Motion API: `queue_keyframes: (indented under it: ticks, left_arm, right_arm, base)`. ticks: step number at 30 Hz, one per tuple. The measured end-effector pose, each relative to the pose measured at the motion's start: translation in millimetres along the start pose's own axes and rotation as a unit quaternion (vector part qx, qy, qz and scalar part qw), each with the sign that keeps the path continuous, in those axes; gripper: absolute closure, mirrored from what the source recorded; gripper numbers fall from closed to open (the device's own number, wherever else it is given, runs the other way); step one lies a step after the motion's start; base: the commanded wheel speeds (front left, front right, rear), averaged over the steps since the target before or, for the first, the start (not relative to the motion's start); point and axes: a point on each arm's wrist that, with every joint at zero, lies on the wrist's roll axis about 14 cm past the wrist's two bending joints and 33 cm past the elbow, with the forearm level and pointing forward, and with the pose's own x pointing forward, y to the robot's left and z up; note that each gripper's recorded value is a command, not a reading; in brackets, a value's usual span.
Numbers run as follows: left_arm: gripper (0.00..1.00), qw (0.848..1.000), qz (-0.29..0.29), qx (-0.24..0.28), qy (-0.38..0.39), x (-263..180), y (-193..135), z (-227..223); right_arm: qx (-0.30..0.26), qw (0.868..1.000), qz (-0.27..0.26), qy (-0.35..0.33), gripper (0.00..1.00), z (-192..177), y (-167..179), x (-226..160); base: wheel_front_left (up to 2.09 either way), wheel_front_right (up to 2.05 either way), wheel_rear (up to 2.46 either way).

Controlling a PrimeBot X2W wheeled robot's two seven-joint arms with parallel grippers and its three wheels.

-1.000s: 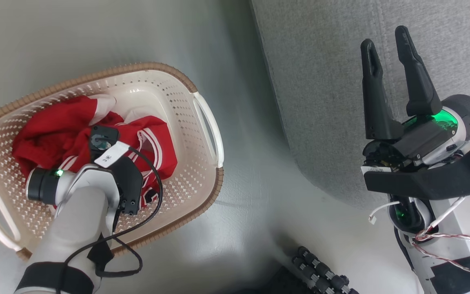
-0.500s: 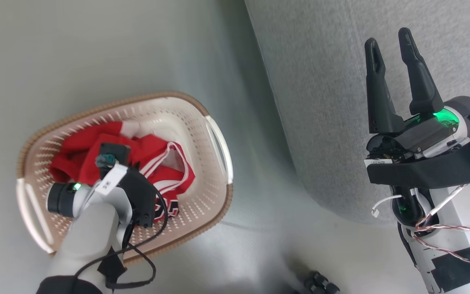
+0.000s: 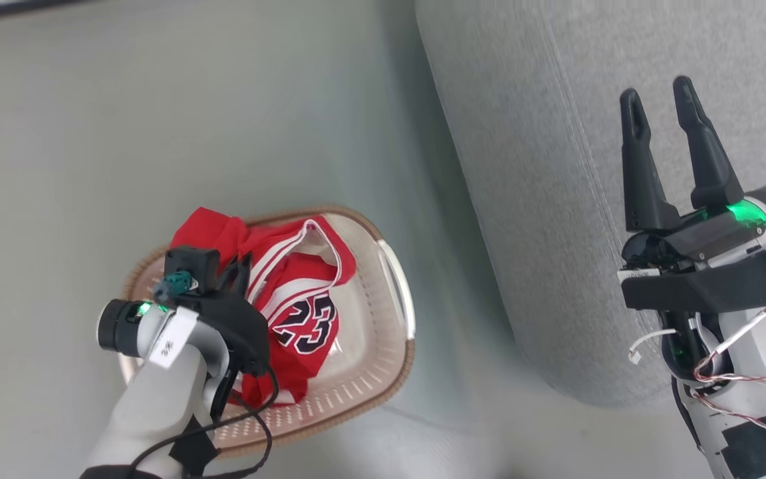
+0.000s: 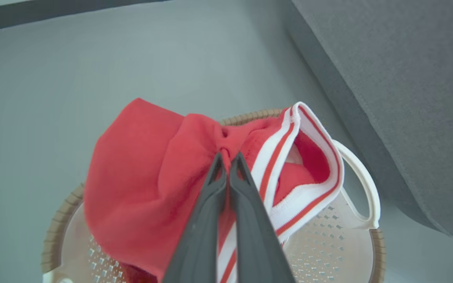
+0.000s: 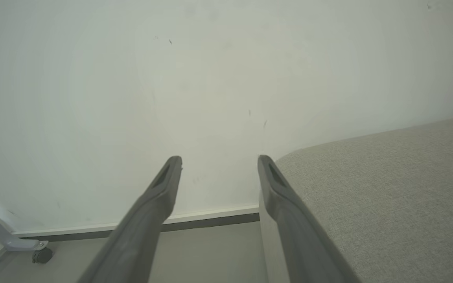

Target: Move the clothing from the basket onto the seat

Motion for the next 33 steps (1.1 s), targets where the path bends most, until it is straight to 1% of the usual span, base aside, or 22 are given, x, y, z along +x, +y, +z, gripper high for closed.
queue_keyframes:
  ticks: [8, 11, 16, 23, 27, 30, 33]
  left_arm:
    - [1.0, 0.997, 0.011, 0.011, -0.077, -36.3, 0.6, 43.7]
    - [1.0, 0.994, 0.012, 0.003, -0.106, -52.1, -0.9, 58.3]
    - [1.0, 0.986, -0.001, 0.007, -0.166, -79.0, -15.4, 91.9]
    - [1.0, 0.965, -0.008, 0.011, -0.26, -122.6, -30.0, 146.5]
    - [1.0, 0.946, -0.024, 0.022, -0.321, -151.8, -47.7, 184.2]
    - [1.0, 0.933, -0.04, 0.04, -0.355, -172.3, -65.1, 204.5]
    - [1.0, 0.916, -0.061, 0.057, -0.393, -195.5, -85.5, 226.6]
  right_arm:
    - [0.006, 1.0, 0.018, -0.023, 0.0, 23.4, 16.7, -7.4]
    - [0.01, 0.999, 0.025, -0.028, 0.0, 29.8, 23.5, -12.0]
    - [0.018, 0.998, 0.041, -0.036, 0.0, 39.3, 39.7, -20.5]
    - [0.033, 0.996, 0.071, -0.042, 0.0, 49.1, 69.8, -35.6]
    - [0.034, 0.995, 0.081, -0.048, 0.0, 57.7, 79.7, -47.9]
    - [0.035, 0.994, 0.091, -0.049, 0.0, 60.6, 89.3, -59.1]
    - [0.038, 0.993, 0.099, -0.05, 0.0, 63.5, 97.5, -72.7]
  base:
    - [0.0, 0.0, 0.0]
    - [0.0, 0.0, 0.0]
    - [0.0, 0.0, 0.0]
    - [0.0, 0.0, 0.0]
    - [0.0, 0.0, 0.0]
    - [0.0, 0.0, 0.0]
    - [0.0, 0.0, 0.0]
